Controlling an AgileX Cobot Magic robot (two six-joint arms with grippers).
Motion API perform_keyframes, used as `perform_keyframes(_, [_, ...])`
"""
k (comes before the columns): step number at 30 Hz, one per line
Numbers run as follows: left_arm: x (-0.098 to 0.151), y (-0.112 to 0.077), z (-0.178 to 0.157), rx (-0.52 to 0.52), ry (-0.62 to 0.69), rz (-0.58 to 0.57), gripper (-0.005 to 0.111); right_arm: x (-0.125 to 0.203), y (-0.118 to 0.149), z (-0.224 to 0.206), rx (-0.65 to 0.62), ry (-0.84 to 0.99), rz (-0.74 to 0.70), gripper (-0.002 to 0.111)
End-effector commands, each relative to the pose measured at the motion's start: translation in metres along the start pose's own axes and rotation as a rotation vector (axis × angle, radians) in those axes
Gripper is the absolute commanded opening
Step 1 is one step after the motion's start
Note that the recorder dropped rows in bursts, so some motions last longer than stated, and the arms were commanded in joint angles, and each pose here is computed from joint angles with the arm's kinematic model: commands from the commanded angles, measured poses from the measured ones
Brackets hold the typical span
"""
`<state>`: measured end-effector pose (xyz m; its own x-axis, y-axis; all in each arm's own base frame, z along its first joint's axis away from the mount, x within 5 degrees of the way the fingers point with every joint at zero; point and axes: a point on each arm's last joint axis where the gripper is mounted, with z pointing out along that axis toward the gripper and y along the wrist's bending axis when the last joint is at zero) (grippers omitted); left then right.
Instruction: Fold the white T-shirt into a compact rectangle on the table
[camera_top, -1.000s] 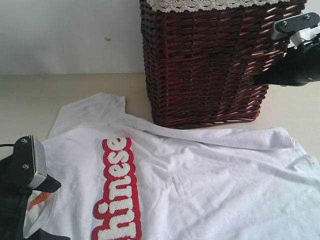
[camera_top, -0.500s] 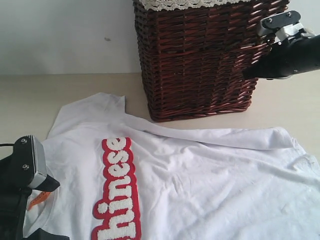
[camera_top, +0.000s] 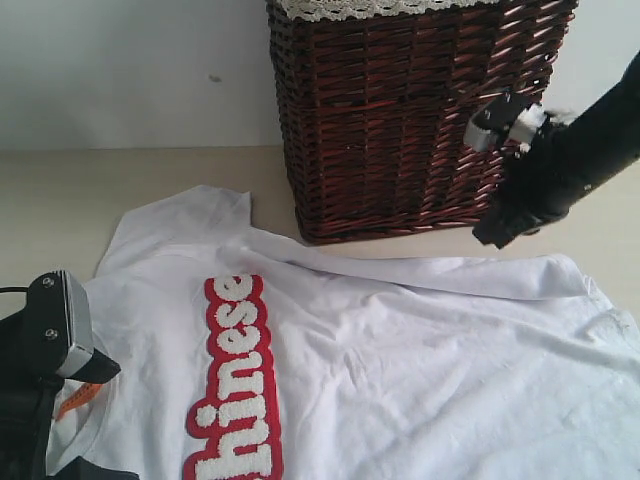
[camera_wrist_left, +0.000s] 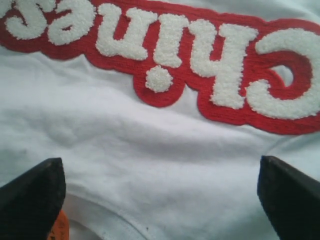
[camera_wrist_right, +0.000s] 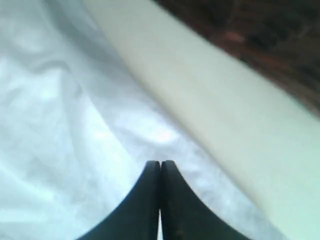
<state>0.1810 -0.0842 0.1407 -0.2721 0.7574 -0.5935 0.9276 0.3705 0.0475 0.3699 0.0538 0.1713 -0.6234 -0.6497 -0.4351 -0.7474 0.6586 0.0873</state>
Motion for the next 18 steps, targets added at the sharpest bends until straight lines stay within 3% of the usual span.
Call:
perform_keyframes(1, [-0.002,0.0,0.0,0.005,-0.015,-0.014,0.104,0.015,-0.004,0.019,-0.026,0.13,0.054,0.0])
perform_keyframes(11, [-0.002,0.0,0.0,0.004,-0.02,-0.022,0.104,0.037,-0.013,0.061,-0.055,0.236,0.047,0.0])
perform_keyframes(18, [-0.002,0.0,0.0,0.001,-0.017,-0.022,0.104,0.046,-0.037,0.072,0.182,0.278,0.034,0.0])
